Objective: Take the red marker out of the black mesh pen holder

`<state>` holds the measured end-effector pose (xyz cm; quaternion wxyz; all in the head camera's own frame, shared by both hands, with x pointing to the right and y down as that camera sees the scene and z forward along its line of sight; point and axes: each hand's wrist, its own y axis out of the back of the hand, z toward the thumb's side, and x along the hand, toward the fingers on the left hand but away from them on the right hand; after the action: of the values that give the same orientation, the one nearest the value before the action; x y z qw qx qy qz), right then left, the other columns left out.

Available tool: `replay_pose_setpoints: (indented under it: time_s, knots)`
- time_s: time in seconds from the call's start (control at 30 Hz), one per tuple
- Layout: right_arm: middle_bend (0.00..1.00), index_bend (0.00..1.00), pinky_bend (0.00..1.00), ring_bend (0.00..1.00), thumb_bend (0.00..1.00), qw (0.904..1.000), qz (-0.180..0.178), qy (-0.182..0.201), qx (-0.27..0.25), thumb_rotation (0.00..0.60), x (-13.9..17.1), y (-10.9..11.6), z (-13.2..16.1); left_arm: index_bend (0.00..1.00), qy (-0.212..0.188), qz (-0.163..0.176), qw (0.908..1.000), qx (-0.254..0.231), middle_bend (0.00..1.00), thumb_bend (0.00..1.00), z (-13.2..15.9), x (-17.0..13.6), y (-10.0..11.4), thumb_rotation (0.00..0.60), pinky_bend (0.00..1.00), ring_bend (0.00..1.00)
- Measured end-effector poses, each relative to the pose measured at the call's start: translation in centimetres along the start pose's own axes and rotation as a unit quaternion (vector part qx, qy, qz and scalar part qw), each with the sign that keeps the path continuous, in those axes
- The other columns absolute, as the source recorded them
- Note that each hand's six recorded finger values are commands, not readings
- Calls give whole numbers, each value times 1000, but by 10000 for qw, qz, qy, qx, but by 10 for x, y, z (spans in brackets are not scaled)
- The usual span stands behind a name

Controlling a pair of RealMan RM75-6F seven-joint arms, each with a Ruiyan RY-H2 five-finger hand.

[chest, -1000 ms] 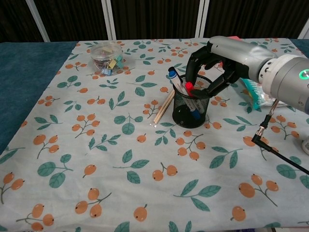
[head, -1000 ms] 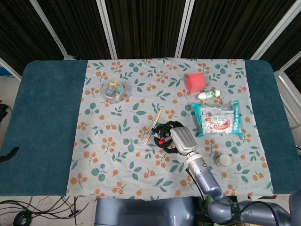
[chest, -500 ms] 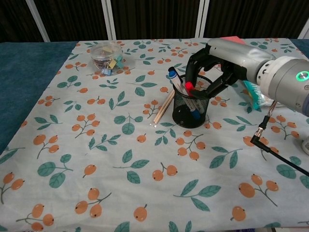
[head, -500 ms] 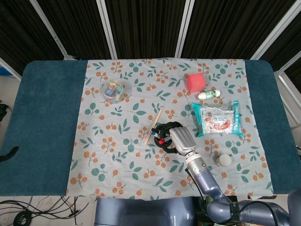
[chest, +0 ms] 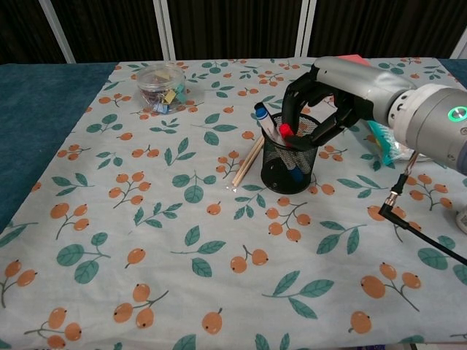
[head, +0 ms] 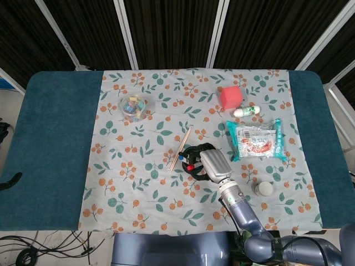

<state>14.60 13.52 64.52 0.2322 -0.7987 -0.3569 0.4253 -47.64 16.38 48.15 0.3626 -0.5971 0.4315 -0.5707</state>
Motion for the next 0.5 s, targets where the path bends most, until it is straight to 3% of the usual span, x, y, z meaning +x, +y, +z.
replay_pose_setpoints:
  time_s: [0.5]
  knots:
    - [535, 621, 181, 269, 551, 9998, -131, 75, -161, 600, -4, 9, 3, 80, 24, -7, 10000, -5, 0, 180, -1, 0, 0, 600, 0, 0]
